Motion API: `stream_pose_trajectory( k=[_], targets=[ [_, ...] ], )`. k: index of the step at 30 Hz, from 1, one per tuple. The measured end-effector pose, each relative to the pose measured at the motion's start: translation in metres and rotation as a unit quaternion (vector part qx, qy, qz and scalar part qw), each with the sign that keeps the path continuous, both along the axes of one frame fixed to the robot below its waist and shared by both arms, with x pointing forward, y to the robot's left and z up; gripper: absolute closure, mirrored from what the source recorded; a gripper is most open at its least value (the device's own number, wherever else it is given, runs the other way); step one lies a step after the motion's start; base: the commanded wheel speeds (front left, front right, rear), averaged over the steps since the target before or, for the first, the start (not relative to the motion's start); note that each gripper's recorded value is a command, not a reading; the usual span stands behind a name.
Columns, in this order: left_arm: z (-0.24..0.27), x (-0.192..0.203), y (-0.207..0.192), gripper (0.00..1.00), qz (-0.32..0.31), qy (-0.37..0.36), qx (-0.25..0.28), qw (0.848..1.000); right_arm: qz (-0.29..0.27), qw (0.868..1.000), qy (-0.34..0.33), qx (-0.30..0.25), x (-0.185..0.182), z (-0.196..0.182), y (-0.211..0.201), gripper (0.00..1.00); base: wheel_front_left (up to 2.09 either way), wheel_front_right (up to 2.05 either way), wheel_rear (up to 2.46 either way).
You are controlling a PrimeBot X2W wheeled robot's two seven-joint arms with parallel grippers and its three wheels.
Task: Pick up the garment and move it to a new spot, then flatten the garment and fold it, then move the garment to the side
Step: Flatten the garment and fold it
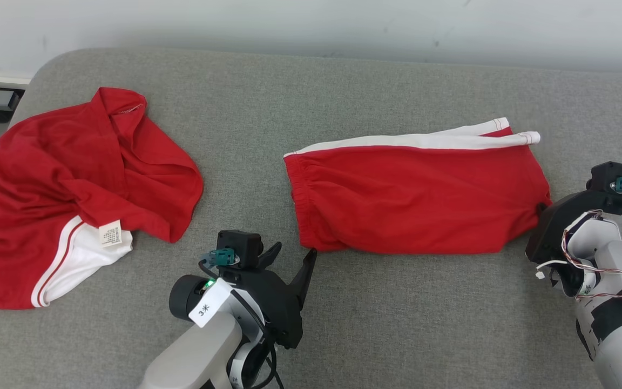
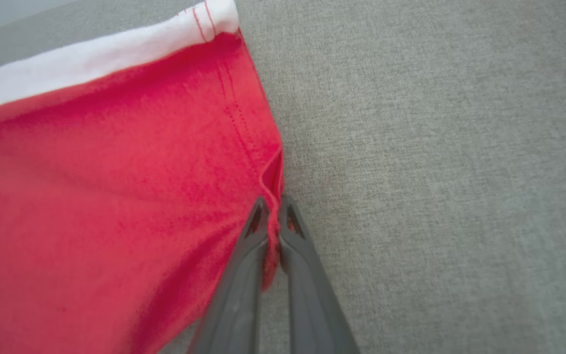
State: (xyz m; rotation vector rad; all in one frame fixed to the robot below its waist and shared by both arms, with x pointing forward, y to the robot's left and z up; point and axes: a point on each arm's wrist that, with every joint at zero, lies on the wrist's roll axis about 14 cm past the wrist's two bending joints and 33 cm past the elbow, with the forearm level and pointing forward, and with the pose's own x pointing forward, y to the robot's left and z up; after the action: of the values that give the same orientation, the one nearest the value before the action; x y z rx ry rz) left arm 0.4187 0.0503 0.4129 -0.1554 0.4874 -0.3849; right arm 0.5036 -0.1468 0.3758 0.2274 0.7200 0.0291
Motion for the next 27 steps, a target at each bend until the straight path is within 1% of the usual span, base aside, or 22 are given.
stream_pose_trajectory(
  k=[9, 17, 25, 27],
  targets=[
    [0.005, 0.006, -0.004, 0.00, -0.007, -0.010, -0.004, 1.000, -0.005, 1.000, 0.004, 0.002, -0.001, -0.002, -0.003, 1.00, 0.00, 0.00, 0.00],
    [0.014, 0.010, -0.012, 0.00, -0.024, -0.026, -0.019, 0.999, -0.008, 1.000, 0.005, 0.002, -0.002, -0.003, -0.004, 1.00, 0.00, 0.00, 0.00],
    [0.009, 0.008, -0.013, 0.00, -0.028, -0.017, -0.017, 0.999, -0.007, 1.000, 0.006, 0.002, 0.000, -0.002, -0.004, 1.00, 0.00, 0.00, 0.00],
    [0.007, 0.008, -0.013, 0.50, -0.028, -0.014, -0.015, 0.999, -0.007, 1.000, 0.006, 0.002, 0.000, -0.002, -0.004, 1.00, 0.00, 0.00, 0.00]
  ],
)
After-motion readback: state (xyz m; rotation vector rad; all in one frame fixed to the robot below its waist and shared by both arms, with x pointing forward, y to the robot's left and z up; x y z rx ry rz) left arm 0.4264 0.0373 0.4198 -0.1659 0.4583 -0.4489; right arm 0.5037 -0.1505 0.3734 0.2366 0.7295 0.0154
